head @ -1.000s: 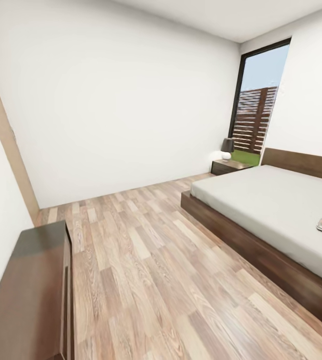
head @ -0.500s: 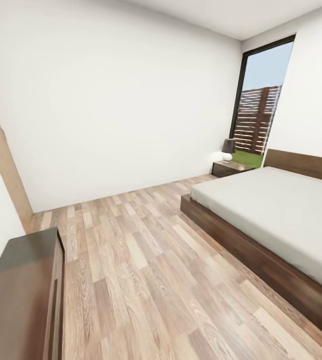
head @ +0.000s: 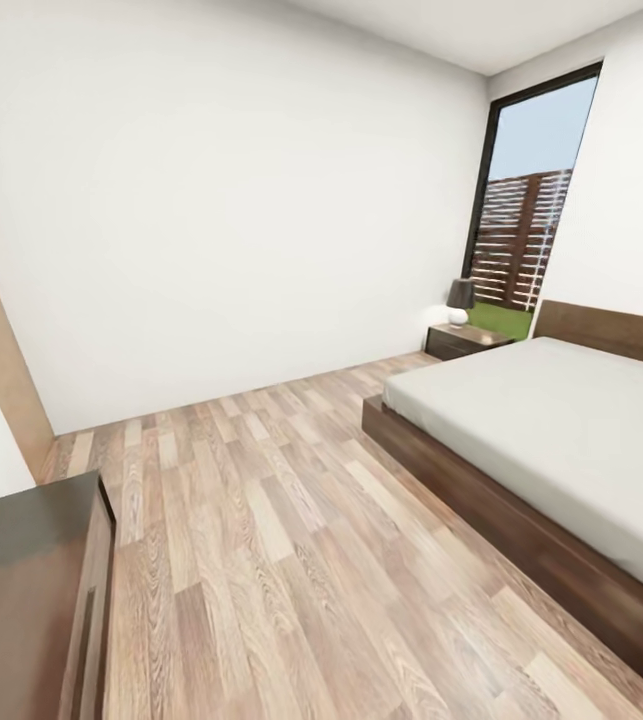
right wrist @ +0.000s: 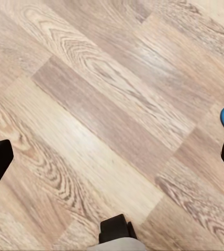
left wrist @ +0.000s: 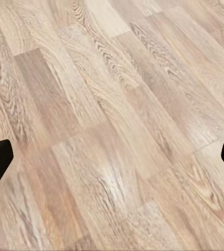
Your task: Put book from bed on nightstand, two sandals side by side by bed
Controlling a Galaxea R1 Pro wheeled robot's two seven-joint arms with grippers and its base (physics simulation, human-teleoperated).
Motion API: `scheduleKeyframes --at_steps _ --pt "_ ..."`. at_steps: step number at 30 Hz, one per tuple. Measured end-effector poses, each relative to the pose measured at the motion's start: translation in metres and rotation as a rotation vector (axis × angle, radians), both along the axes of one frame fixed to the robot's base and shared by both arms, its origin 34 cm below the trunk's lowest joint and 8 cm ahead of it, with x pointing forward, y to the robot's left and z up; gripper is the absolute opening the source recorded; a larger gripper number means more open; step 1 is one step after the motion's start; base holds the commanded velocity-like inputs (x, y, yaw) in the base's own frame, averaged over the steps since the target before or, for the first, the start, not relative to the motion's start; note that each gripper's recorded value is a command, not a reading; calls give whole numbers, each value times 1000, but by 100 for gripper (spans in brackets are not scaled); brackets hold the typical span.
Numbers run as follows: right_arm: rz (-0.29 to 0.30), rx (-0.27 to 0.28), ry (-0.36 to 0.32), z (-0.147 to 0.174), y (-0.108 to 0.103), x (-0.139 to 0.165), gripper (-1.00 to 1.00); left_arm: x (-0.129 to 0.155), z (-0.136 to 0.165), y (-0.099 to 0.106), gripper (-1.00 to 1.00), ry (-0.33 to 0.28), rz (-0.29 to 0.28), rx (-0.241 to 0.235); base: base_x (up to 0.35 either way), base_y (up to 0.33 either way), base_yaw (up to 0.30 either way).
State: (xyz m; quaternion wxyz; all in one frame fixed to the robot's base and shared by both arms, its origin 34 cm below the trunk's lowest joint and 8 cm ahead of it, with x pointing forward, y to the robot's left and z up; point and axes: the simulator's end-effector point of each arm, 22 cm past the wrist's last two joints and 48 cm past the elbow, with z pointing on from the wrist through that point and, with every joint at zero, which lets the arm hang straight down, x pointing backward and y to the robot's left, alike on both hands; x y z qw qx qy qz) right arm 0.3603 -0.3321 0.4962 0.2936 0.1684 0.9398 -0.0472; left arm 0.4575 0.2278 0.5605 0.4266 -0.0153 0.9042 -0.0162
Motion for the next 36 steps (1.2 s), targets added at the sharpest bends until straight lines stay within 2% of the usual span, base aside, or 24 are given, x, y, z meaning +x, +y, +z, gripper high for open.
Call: scheduleKeyframes --at_steps 36 --pt "-1 -2 1 0 -1 0 100 0 0 0 100 1 0 0 326 0 0"
